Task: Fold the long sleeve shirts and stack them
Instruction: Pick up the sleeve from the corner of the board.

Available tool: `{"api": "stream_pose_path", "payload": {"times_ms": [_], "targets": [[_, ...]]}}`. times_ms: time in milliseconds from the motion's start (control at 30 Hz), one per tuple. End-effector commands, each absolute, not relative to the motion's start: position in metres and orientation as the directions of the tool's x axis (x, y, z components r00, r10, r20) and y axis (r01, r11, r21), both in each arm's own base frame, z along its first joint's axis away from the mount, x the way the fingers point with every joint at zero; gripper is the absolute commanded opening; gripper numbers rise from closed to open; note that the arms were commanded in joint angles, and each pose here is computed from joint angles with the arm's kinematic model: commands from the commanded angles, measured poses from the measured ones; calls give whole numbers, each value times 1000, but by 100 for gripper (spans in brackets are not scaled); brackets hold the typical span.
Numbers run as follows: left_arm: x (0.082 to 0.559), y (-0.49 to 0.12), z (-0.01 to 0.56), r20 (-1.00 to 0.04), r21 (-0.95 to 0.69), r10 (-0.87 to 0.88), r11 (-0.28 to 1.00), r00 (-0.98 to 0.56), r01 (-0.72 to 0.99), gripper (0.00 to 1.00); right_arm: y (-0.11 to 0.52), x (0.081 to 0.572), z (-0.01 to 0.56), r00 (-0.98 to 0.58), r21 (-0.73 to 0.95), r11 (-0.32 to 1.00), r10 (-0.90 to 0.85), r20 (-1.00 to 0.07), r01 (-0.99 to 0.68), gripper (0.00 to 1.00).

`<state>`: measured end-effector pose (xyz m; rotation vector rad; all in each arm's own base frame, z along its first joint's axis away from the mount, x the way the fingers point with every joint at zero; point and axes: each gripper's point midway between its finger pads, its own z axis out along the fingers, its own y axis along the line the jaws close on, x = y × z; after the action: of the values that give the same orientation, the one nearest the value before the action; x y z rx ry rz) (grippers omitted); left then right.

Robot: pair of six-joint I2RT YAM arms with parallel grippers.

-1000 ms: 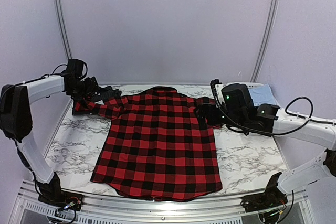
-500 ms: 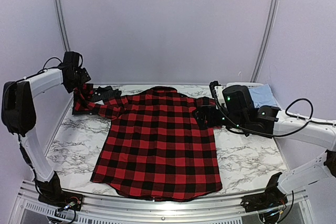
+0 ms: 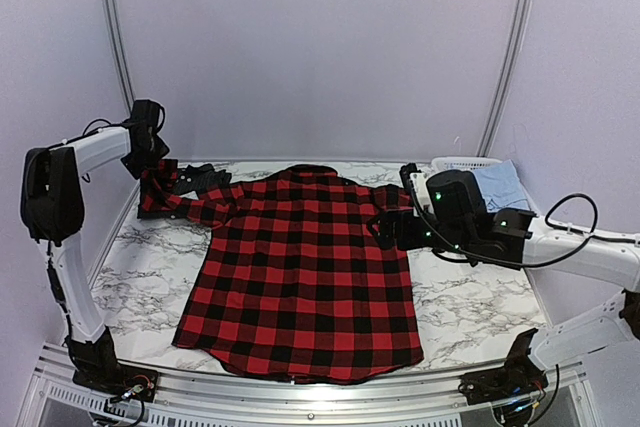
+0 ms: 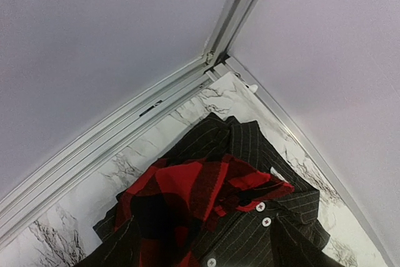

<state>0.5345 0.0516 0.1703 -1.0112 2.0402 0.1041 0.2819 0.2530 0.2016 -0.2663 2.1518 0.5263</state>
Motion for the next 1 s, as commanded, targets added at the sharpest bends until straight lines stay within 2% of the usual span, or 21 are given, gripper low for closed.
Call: {"api": "stream_pose_path", "payload": {"times_ms": [0,333,567,800,967], "targets": [[520,68,148,-713,-238,-654,564,-252,-791,72,251,280,216,-574,316,872,50,-817,-373,98],[534,63,131,-700,-232,-654,588,-287,-775,38,249,277,211,-587,316,872,42,-808,-373,98],[530,48,135,-693,-242,-642,636,-328,-733,1,250,277,207,-596,323,870,43,-802,-371,98],[526,-28,179,-738,-274,-525,807,-425,-523,0,255,283,201,-600,311,878,33,-799,-365,98],[486,-115,189,-746,-253,-392,915,-539,-314,0,259,288,197,-598,297,883,23,-801,-364,98]]}}
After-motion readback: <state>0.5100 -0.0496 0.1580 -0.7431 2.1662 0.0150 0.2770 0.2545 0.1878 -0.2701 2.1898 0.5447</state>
